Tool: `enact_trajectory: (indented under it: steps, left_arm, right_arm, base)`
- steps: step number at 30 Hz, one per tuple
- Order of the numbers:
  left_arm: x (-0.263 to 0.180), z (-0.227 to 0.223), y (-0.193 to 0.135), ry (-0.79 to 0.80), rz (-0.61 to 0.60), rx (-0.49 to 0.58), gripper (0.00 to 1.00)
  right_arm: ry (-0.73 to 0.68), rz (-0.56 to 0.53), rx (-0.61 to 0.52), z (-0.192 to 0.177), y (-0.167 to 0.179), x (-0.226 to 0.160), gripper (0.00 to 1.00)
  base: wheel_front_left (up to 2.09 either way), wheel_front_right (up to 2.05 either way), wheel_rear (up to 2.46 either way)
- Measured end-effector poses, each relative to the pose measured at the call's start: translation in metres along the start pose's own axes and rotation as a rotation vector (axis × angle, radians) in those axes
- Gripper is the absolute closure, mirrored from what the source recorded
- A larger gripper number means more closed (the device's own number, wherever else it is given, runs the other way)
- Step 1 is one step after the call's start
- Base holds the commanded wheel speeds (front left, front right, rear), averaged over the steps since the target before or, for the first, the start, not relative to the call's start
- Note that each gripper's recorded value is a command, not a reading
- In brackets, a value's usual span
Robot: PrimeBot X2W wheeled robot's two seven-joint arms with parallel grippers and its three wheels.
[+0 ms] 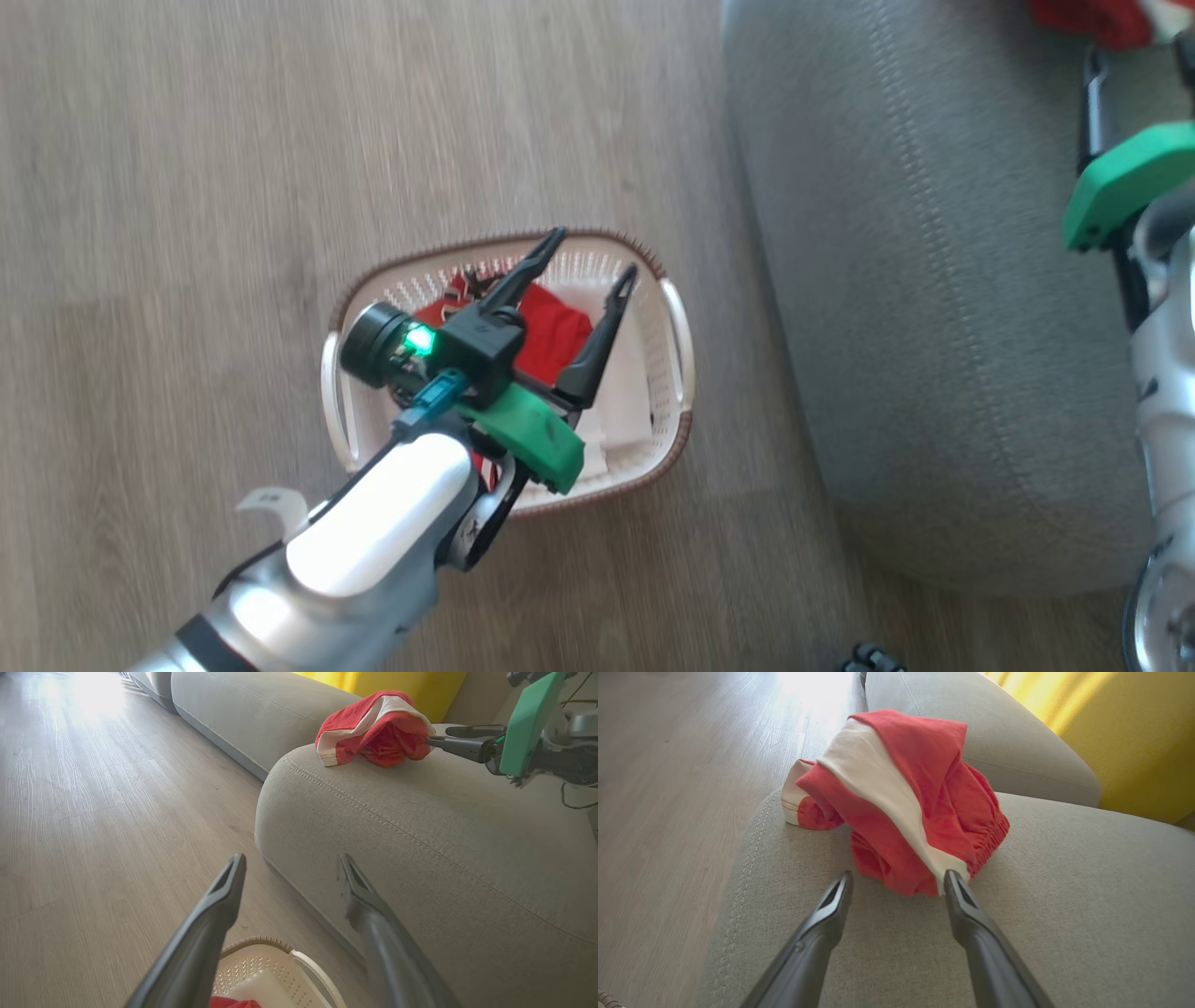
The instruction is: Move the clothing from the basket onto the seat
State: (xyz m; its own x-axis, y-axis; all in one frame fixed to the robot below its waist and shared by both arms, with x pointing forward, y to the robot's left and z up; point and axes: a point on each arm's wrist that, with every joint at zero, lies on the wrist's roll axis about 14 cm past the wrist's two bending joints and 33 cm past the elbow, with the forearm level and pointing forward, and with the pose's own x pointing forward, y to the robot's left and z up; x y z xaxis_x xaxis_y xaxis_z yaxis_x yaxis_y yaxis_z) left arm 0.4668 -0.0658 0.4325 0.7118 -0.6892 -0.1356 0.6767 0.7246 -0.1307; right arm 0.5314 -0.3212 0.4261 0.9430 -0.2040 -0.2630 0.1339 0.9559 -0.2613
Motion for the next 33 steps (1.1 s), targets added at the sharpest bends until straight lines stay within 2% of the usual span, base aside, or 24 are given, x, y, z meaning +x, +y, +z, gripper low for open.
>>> enact_trajectory:
  steps: [7,15,21,24,33]
  left_arm:
    - [-0.021,0.026,0.001,-0.058,0.075,-0.023,0.00]
    - [-0.068,0.042,0.021,-0.088,0.231,-0.042,0.00]
    - [-0.107,0.039,0.038,-0.089,0.347,-0.051,0.00]
    - [-0.133,0.037,0.051,-0.095,0.423,-0.062,0.00]
    - [-0.205,0.039,0.075,-0.150,0.640,-0.080,0.00]
  right_arm:
    - [-0.137,0.025,0.031,0.044,-0.002,-0.032,0.00]
    - [-0.263,0.089,0.100,0.084,0.014,-0.070,0.00]
    - [-0.322,0.164,0.159,0.103,0.044,-0.090,0.00]
    - [-0.350,0.220,0.185,0.111,0.070,-0.102,0.00]
    - [-0.393,0.309,0.246,0.109,0.113,-0.144,0.00]
  base:
    - [0.00,0.00,0.00]
    - [0.00,0.00,0.00]
    - [0.00,0.00,0.00]
    - [0.00,0.00,0.00]
    - [0.00,0.00,0.00]
